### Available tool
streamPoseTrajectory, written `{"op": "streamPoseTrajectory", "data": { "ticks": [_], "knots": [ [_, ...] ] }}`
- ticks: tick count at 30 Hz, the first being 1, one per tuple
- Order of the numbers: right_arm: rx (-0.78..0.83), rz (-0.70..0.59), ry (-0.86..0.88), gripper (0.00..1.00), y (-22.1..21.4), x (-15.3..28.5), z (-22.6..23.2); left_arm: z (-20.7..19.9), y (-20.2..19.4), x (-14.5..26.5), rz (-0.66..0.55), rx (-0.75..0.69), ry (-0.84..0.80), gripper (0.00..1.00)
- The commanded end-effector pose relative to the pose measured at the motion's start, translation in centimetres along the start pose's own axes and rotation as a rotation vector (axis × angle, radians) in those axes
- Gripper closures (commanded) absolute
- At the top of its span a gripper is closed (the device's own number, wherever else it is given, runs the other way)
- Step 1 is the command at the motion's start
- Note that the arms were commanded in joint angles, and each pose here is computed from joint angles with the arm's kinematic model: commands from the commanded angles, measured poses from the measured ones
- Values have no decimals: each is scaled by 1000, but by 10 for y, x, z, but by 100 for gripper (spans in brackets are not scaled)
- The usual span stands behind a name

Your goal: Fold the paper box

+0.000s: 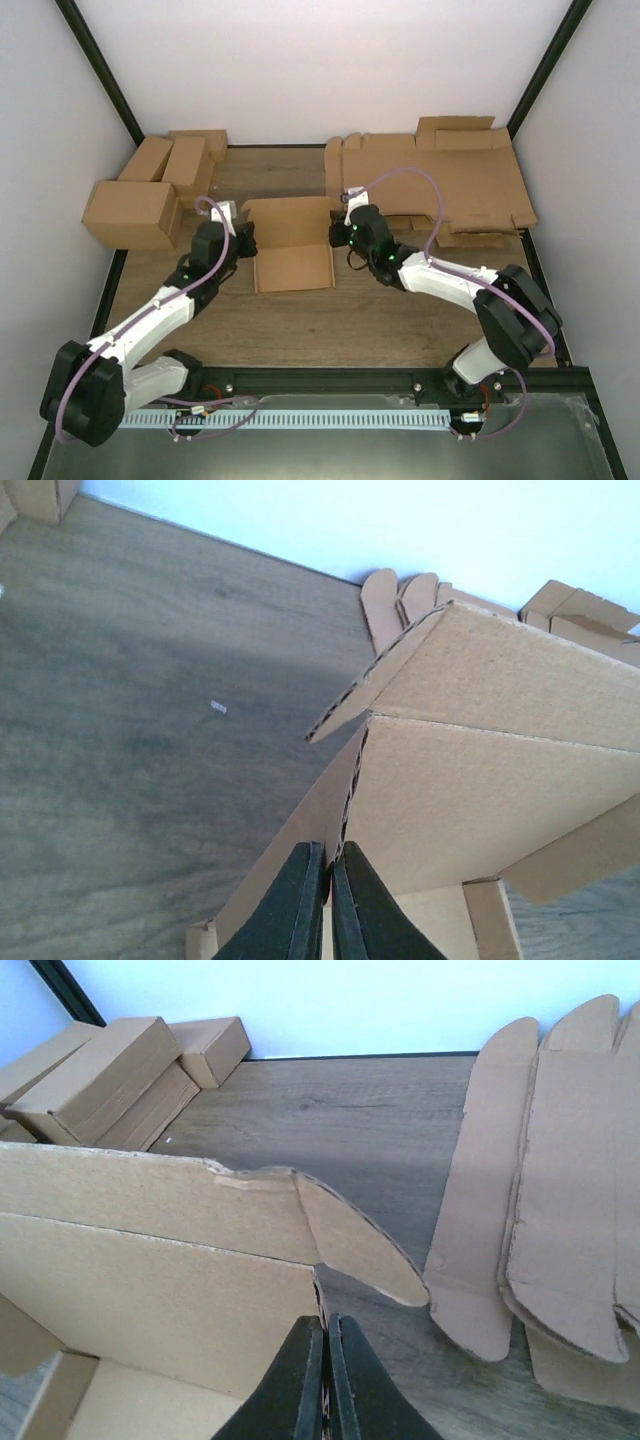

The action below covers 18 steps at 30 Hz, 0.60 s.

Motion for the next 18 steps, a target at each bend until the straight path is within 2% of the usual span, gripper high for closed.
{"op": "streamPoseTrajectory", "data": {
  "ticks": [1, 7, 18],
  "knots": [
    [-19, -207, 32, 99, 9, 3, 19, 1, -8, 2, -147, 126, -142, 96],
    [-4, -224, 13, 99, -14, 4, 34, 15, -30, 1, -137, 193, -128, 96],
    [-64, -121, 3, 99, -53, 1, 39, 22, -55, 0, -32, 307, -118, 96]
  ]
}}
Point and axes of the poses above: each gripper's point midway between its finger pads, its own x axis back along the fingers, its own z axis along the line the jaws close on, y = z × x, the point moved 10 cm from there along x, back along the fingers, and after that the axes turned 10 degrees about x, right-handed, at the moved point
